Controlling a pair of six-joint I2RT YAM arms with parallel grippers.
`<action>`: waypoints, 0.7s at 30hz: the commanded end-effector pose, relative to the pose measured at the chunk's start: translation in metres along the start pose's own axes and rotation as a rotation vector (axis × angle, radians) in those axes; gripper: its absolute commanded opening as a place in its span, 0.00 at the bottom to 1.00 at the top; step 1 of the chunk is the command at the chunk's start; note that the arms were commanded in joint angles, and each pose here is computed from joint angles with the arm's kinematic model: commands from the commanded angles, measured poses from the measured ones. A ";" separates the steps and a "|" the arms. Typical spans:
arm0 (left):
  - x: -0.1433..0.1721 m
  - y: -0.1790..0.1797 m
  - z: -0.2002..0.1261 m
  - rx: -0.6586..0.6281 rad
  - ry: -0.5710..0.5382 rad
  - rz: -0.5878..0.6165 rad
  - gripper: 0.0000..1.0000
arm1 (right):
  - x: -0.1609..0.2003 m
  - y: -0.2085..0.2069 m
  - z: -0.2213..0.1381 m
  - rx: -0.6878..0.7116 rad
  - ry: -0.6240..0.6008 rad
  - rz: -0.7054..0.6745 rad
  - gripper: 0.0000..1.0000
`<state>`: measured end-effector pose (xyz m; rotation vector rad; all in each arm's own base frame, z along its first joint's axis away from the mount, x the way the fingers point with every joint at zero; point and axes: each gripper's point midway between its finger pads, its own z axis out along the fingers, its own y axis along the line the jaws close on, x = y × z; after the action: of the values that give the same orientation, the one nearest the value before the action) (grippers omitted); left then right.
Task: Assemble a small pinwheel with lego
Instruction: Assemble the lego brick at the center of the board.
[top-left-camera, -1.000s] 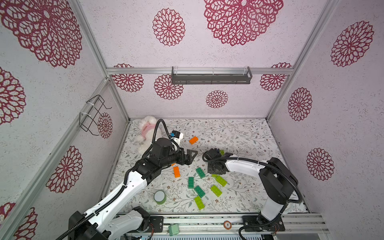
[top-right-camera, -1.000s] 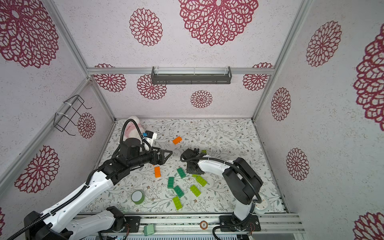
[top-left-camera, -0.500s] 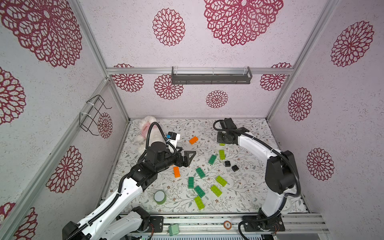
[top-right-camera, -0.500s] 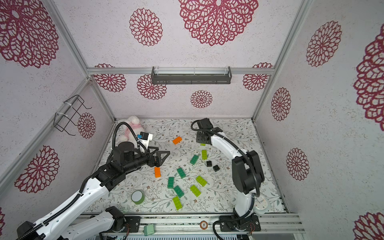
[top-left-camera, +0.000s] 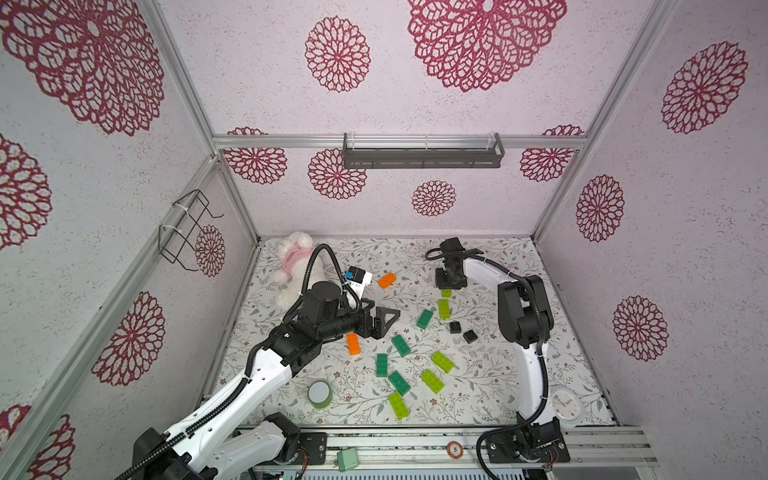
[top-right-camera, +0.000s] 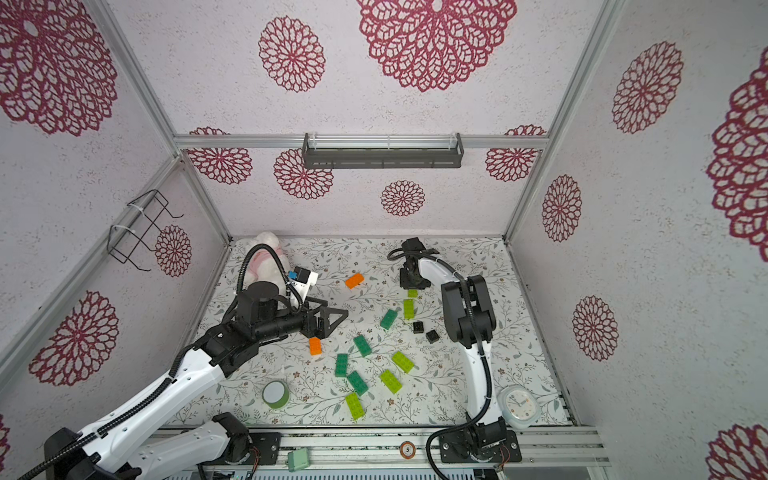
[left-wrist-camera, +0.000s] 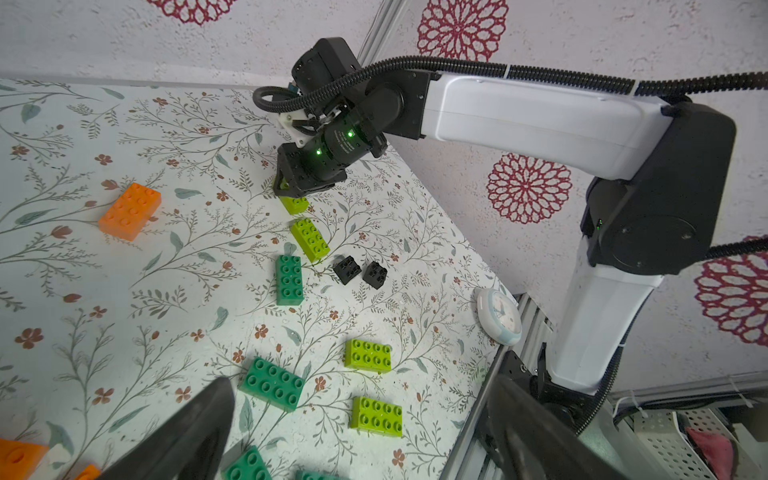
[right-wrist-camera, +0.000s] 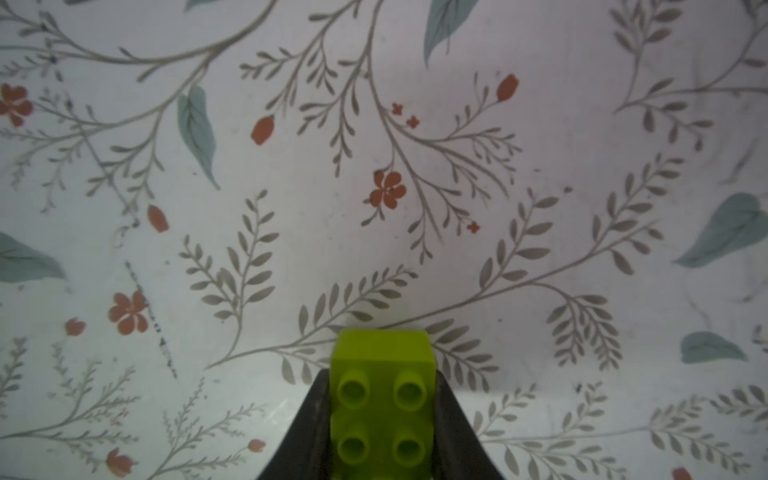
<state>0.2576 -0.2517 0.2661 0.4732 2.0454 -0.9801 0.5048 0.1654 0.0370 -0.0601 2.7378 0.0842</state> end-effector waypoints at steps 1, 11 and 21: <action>-0.006 -0.009 0.000 0.033 -0.002 0.031 0.97 | -0.002 0.007 -0.009 -0.022 0.007 -0.019 0.10; -0.006 -0.011 0.000 0.041 0.000 0.032 0.97 | 0.009 0.008 -0.014 0.009 0.024 -0.020 0.14; -0.006 -0.010 -0.002 0.027 0.000 0.040 0.97 | 0.020 0.011 -0.013 0.019 0.039 -0.008 0.29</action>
<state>0.2545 -0.2555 0.2613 0.5014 2.0605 -0.9938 0.4910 0.1760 0.0310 -0.0883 2.7654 0.0701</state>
